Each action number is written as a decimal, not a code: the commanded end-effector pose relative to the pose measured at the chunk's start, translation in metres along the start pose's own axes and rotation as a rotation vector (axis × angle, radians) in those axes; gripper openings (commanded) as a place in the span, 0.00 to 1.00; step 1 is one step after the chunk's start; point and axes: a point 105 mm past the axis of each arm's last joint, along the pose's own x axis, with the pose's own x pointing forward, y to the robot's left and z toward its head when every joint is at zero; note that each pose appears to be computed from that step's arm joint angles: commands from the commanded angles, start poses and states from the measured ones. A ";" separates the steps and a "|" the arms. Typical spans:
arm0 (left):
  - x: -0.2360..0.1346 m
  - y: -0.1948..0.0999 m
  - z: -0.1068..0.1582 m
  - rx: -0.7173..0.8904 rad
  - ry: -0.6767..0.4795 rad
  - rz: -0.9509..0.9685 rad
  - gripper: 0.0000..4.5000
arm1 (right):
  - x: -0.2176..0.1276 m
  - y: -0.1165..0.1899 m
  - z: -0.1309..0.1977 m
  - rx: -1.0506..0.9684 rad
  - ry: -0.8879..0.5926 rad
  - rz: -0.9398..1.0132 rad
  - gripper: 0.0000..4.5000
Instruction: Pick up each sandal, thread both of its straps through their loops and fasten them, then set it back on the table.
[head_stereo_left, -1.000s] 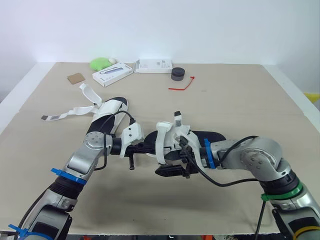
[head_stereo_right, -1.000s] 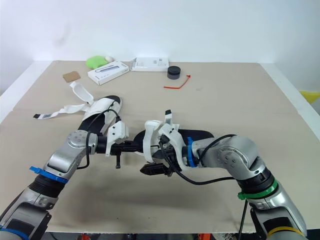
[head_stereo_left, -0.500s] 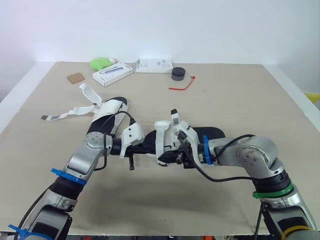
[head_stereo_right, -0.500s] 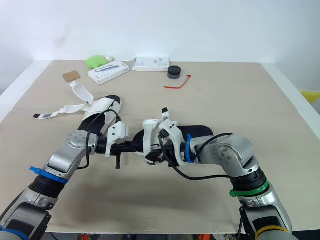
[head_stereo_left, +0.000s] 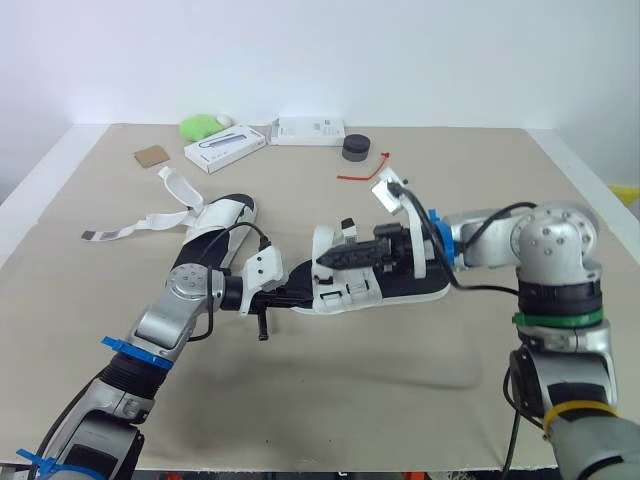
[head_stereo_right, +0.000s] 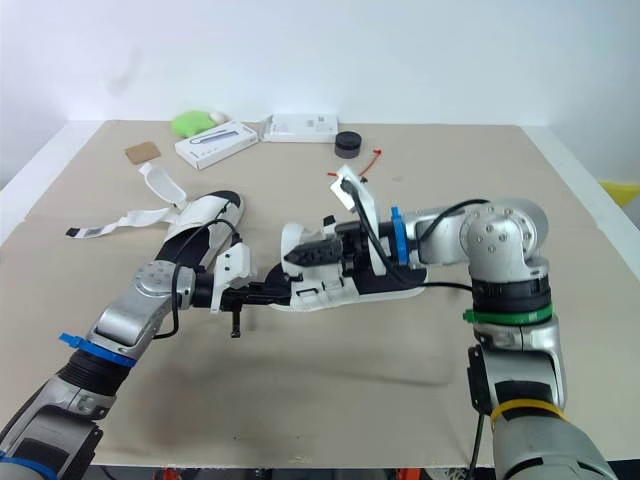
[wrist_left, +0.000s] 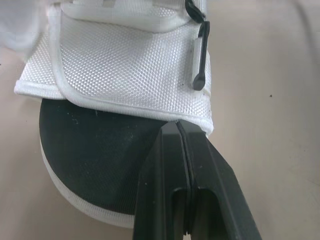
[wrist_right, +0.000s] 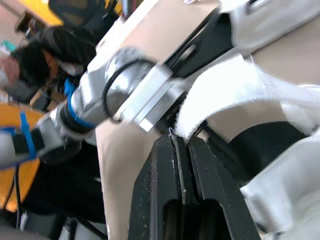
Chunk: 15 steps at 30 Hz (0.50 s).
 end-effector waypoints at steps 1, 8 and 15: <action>-0.001 0.003 0.002 0.014 -0.003 0.008 0.00 | -0.002 -0.003 0.003 0.019 0.025 0.002 0.01; -0.001 0.001 0.001 0.014 -0.003 0.010 0.00 | 0.006 -0.013 -0.011 0.104 0.086 0.009 0.01; -0.002 0.002 0.001 0.014 -0.001 0.011 0.00 | 0.011 -0.027 -0.008 0.100 0.087 -0.039 0.01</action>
